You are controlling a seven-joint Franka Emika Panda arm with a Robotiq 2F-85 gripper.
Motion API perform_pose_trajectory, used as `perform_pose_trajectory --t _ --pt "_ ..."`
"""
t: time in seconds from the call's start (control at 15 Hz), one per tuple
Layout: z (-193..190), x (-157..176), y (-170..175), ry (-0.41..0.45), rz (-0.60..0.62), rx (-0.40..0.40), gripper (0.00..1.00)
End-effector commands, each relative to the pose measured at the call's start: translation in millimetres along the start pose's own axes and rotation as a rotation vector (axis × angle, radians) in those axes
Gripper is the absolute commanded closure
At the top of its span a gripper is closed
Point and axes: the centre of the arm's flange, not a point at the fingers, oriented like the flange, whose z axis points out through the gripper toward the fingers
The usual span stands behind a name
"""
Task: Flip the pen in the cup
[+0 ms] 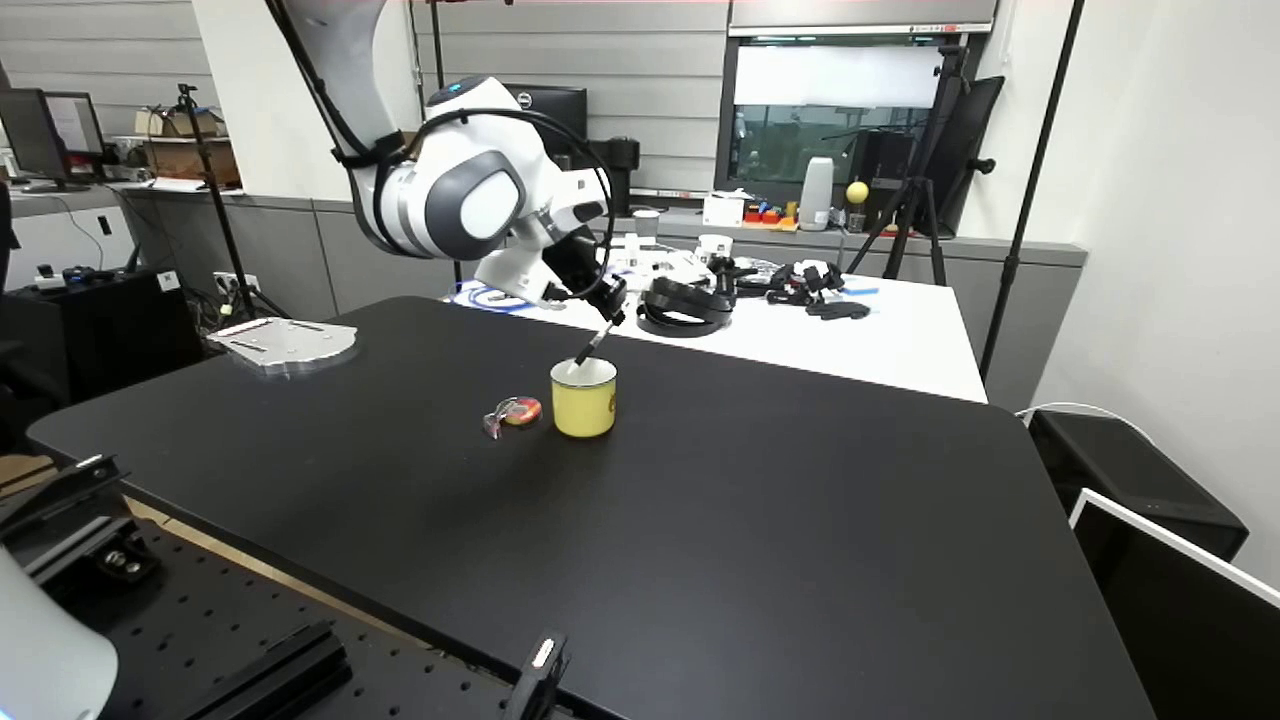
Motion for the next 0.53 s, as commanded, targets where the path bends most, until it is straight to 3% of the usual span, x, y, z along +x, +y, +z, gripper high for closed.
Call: perform_pose_trajectory --t 0.0,0.47 --pt "-0.1 -17.6 -4.3 0.017 0.005 -0.012 0.96" --pt "0.2 -27.1 -10.4 0.007 -0.009 -0.024 0.96"
